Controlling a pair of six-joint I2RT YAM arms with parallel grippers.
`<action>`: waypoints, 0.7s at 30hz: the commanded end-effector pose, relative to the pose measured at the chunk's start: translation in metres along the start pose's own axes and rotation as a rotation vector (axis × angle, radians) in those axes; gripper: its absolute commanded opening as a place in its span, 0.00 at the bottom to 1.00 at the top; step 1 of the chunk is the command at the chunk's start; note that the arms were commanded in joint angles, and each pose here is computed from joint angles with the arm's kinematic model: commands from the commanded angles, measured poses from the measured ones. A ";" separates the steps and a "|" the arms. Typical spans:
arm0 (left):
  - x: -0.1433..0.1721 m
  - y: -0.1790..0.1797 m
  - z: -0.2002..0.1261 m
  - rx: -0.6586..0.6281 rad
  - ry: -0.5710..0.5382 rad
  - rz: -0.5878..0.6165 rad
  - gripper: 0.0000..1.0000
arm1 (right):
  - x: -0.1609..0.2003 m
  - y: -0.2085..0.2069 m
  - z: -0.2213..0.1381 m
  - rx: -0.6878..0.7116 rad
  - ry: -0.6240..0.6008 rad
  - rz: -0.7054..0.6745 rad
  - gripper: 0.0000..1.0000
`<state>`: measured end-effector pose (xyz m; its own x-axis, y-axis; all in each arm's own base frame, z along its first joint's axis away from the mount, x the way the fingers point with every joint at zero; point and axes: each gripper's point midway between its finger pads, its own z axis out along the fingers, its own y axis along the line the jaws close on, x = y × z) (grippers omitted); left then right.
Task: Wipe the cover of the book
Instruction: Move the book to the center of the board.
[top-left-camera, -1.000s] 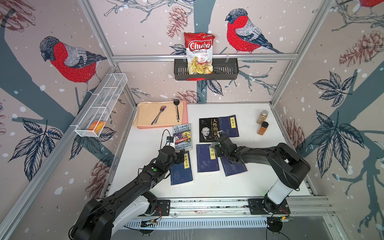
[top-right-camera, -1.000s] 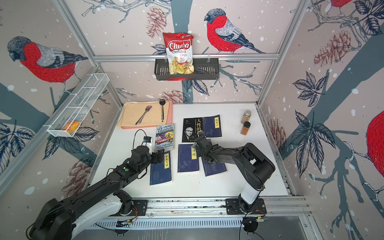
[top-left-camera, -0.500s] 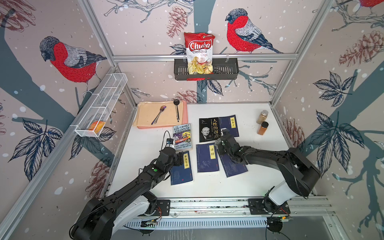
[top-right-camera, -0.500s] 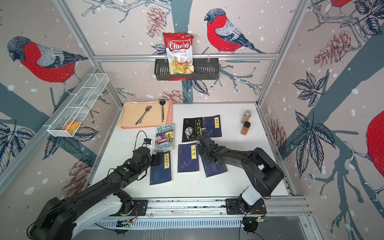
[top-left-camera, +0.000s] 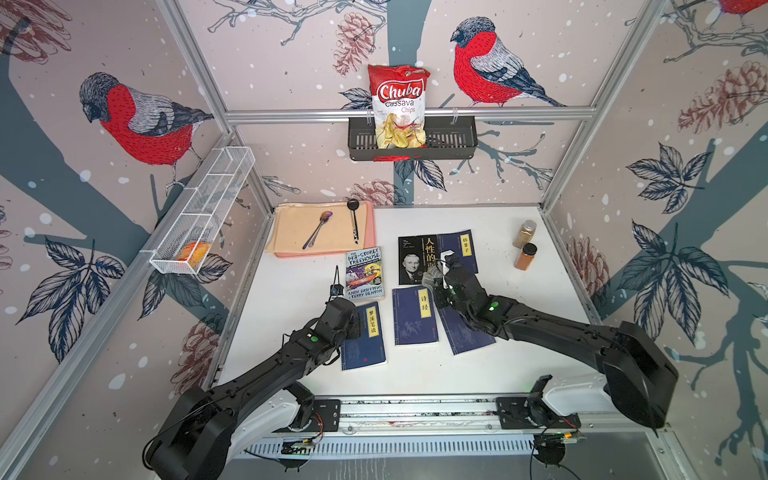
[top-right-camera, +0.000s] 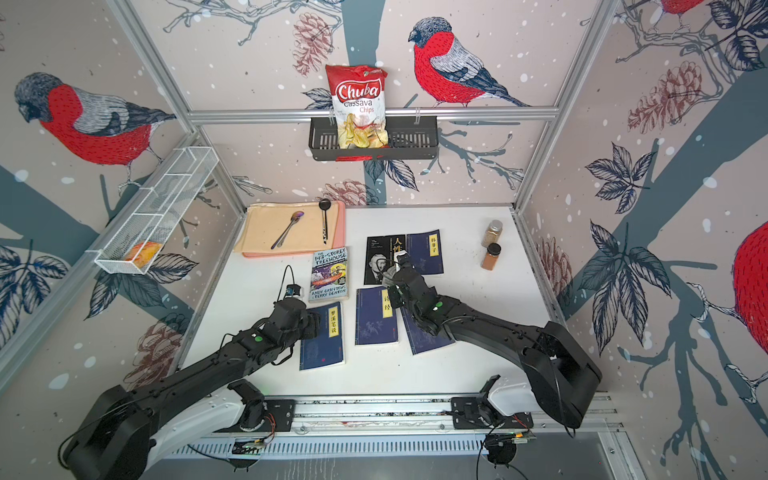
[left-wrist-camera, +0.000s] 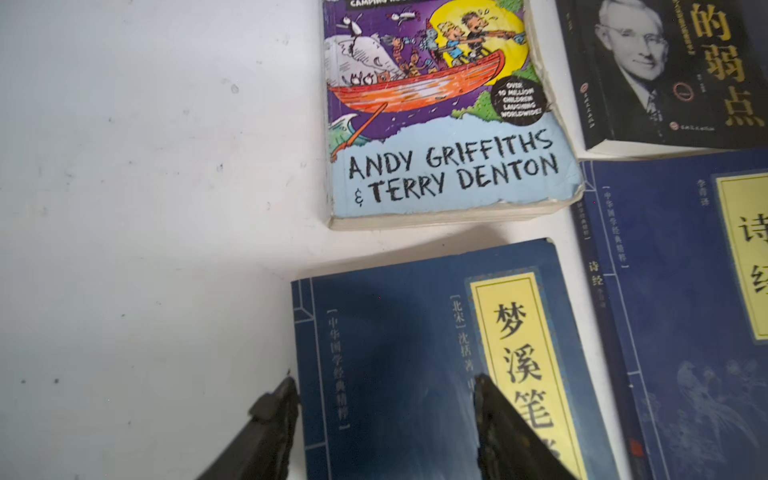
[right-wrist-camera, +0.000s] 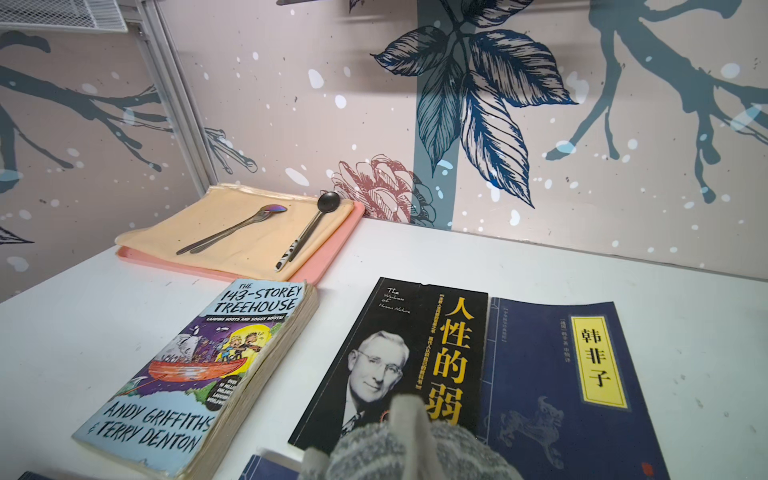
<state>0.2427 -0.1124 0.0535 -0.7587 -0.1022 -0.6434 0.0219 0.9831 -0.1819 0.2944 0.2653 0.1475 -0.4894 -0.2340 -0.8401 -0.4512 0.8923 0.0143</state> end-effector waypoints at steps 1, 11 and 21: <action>0.017 0.002 0.001 0.005 0.055 -0.029 0.62 | -0.002 0.008 -0.006 -0.030 -0.005 -0.002 0.13; 0.054 -0.007 0.002 0.083 0.174 -0.056 0.57 | 0.007 0.031 -0.007 -0.131 0.002 -0.003 0.13; 0.045 -0.025 0.005 0.182 0.128 -0.104 0.45 | 0.011 0.036 -0.008 -0.163 0.002 0.009 0.13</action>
<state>0.2172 -0.1332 0.0304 -0.8177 -0.1585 -0.5533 0.0393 0.9437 -0.3285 0.2673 0.2846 0.1354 -0.5040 -0.2651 -0.8220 -0.5532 0.8300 0.0715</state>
